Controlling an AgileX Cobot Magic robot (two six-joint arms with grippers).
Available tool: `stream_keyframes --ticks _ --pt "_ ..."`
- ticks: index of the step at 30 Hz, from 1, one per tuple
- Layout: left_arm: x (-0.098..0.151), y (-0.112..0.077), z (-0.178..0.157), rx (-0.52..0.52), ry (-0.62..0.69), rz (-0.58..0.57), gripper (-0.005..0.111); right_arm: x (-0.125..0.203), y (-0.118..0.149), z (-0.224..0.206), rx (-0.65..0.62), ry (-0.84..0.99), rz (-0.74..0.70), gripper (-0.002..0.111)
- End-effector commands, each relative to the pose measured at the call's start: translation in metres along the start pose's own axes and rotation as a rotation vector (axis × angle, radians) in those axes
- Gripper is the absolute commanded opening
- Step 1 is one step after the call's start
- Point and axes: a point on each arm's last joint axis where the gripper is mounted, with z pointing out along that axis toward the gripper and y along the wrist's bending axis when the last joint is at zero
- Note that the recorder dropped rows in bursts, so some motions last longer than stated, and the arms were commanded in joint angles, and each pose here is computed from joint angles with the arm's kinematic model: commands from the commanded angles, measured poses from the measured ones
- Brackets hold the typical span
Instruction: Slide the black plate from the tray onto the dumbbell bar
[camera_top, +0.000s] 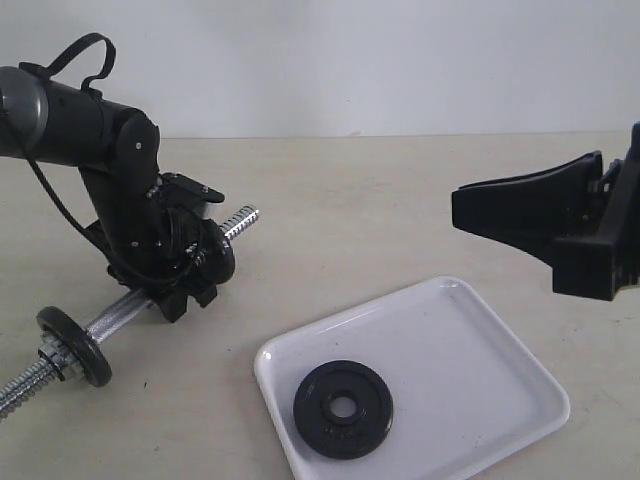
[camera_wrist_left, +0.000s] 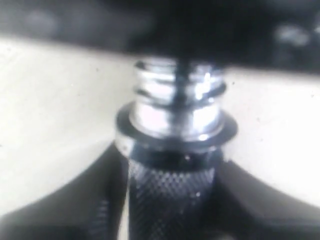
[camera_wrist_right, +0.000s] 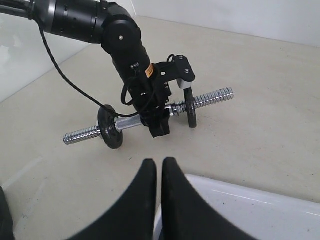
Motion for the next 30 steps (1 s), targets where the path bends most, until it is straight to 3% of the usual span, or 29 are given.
stream_keyframes --ticks 1,4,9,14,20,30 --pt "0.012 -0.001 0.029 -0.006 0.106 0.02 0.019 -0.001 0.001 0.0 -0.006 -0.003 -0.009 0.0" --pt "0.015 -0.002 0.029 0.0 0.131 0.026 0.004 -0.001 0.001 0.0 -0.006 -0.003 -0.009 0.0" --pt "0.012 -0.006 0.029 0.061 0.095 0.074 0.004 -0.001 0.001 0.0 -0.006 -0.003 -0.009 0.0" --pt "0.009 -0.016 0.028 0.167 0.057 0.045 0.004 -0.001 0.001 0.0 -0.006 -0.003 -0.009 0.0" --pt "0.016 -0.018 0.025 0.186 0.095 0.067 0.004 -0.001 0.001 0.0 -0.006 -0.003 -0.009 0.0" --pt "0.029 -0.019 -0.019 0.146 -0.046 0.092 0.004 -0.001 0.0 0.0 0.001 -0.005 -0.017 0.0"
